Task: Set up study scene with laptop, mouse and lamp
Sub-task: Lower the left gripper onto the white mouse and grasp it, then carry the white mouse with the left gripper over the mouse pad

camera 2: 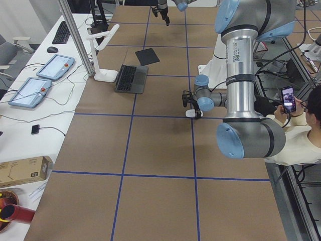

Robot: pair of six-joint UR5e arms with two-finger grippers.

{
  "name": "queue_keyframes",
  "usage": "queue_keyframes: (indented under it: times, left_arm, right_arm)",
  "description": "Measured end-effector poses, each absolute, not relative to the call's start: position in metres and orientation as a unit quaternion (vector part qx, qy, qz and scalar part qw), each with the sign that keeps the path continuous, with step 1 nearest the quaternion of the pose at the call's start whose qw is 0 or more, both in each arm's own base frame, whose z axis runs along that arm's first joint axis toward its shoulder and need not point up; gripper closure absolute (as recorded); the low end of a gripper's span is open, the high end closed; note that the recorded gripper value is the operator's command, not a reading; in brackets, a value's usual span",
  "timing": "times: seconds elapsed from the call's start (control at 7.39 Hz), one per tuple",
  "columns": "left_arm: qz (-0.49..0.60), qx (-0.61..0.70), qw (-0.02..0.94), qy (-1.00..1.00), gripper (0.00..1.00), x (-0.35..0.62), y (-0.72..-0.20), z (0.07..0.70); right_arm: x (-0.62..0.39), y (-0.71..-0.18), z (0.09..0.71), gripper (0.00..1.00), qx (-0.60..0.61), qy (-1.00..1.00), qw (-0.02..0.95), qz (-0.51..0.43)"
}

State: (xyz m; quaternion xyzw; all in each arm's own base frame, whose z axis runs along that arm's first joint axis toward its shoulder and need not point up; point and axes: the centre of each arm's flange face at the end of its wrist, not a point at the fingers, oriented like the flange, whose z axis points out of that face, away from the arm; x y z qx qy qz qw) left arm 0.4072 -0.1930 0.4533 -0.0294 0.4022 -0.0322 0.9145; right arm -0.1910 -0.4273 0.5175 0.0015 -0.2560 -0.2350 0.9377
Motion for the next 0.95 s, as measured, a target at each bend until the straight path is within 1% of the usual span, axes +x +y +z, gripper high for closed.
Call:
queue_keyframes:
  times: [0.14, 0.54, 0.81, 0.95]
  left_arm:
    - [-0.03, -0.029, 0.912, 0.407, 0.68, 0.404, -0.193, 0.447]
    - [-0.029, -0.028, 0.906, 0.422, 0.68, 0.385, -0.198, 0.428]
    - [-0.041, -0.013, 0.889, 0.455, 0.68, 0.375, -0.221, 0.394]
    - [-0.05, -0.002, 0.878, 0.476, 0.68, 0.382, -0.237, 0.366]
  right_arm:
    - [-0.191, -0.428, 0.518, 0.0, 0.001, -0.256, 0.938, -0.235]
    - [-0.19, -0.429, 0.518, 0.0, 0.004, -0.253, 0.939, -0.235]
    - [-0.179, -0.431, 0.521, 0.0, 0.002, -0.253, 0.942, -0.219]
    - [-0.162, -0.436, 0.528, 0.0, -0.004, -0.256, 0.946, -0.199]
